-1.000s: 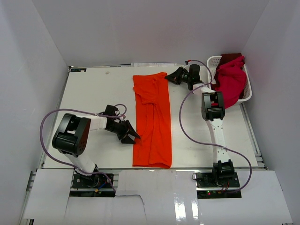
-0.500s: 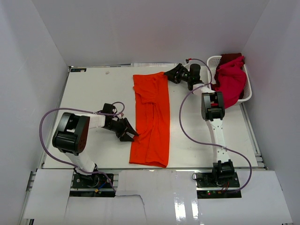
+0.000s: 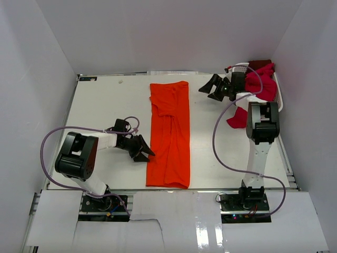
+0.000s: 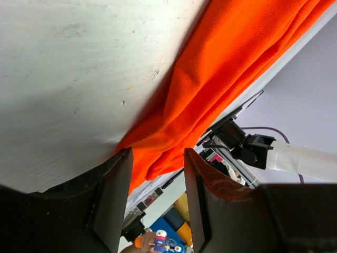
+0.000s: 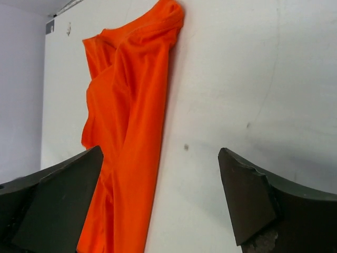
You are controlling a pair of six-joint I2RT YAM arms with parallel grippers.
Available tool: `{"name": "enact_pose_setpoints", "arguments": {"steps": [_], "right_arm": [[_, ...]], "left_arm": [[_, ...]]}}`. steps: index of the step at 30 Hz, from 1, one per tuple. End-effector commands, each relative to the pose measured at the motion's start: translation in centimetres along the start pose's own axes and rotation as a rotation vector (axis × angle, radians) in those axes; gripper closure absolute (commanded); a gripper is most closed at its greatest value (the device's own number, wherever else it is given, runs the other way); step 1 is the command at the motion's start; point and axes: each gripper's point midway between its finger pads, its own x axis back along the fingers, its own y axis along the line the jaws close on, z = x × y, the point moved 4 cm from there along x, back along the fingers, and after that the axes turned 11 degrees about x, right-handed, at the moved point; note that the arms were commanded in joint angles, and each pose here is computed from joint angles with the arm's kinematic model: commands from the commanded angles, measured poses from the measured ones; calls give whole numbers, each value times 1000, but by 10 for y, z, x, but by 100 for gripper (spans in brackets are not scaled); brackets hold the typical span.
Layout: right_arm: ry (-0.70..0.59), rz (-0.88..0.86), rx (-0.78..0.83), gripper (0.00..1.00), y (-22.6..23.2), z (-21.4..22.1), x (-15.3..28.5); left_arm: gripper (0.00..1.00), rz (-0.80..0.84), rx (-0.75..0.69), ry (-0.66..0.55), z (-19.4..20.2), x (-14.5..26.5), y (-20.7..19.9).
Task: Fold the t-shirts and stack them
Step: Rotate the tshirt 90 degrees, then grab the bottom of the folded rectangular tshirt with both arms
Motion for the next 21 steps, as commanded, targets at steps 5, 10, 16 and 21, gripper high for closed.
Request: {"name": "enact_pose_setpoints", "arguments": {"steps": [5,10,16,21], "right_arm": [[64,25,310,3,66,21,73],[209,-15,298,21,94,70,87],[308,-71,254,20,113,119,89],[374,-122,202,22,119,154,80]], "left_arm": [[45,2,-100,-72,-1,13,-10],[45,33,-192,-159,-7,42,-49],[44,76,-277,-242,-30,78,-87],[50,133,-359,-192,-54,63,-106]]}}
